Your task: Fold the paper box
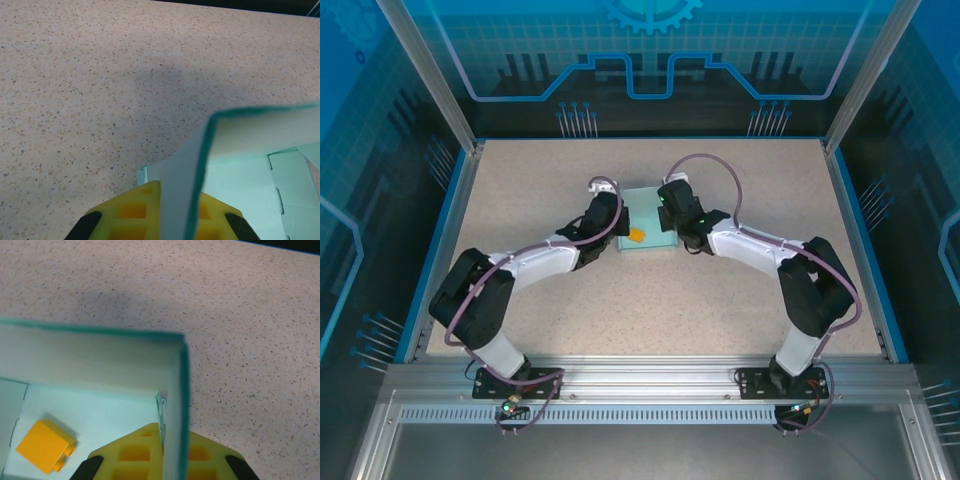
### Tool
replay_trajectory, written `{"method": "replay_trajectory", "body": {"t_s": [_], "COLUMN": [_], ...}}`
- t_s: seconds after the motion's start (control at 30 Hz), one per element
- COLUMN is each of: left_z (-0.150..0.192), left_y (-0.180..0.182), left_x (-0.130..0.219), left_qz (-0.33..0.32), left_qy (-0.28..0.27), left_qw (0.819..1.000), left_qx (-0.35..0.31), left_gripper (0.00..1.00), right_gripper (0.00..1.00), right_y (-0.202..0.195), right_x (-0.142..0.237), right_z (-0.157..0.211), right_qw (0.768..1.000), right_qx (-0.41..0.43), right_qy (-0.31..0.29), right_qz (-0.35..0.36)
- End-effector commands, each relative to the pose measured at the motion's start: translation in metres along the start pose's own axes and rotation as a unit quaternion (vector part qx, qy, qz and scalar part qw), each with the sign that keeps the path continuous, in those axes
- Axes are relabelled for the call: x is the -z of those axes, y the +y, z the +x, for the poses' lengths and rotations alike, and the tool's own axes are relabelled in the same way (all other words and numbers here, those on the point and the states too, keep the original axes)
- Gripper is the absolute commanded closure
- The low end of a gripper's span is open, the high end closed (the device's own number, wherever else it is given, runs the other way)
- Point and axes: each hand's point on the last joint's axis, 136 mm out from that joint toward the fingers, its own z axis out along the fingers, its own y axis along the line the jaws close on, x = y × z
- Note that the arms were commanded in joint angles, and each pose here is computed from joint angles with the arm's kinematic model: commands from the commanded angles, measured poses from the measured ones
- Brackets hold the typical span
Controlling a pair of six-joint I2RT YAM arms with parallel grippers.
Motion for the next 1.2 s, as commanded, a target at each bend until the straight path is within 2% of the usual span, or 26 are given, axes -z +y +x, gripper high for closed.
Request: {"method": "replay_trajectory", "body": {"t_s": [0.0,0.2,0.6,1.17], "left_z": [-0.032,-0.020,0.013,0.061], "left_y": [-0.012,-0.010,-0.011,-0.011], "left_x": [0.002,-0.001,0.005,0.020], "left_qz": [-0.009,-0.026,-0.028,-0.024], "left_qy": [-0.056,-0.068,-0.110,-0.136], "left_qw": [0.997,0.995,0.992,0.990], "left_qx": [0.052,0.064,0.050,0.032], "left_gripper": [1.00,1.00,1.00,1.00], "right_gripper": [1.00,1.00,0.99,0.99], "right_y": [0.001,0.009,0.026,0.020], "right_x": [-0.006,-0.013,-0.005,-0.003], "right_z": [-0.007,-0.003,0.003,0.053], "right_qw": [0.999,0.998,0.990,0.992], "right_qx": [-0.041,-0.061,-0.076,-0.052], "right_qy": [-0.018,-0.031,-0.109,-0.106], "right_qz": [0.022,0.000,-0.049,-0.044]}}
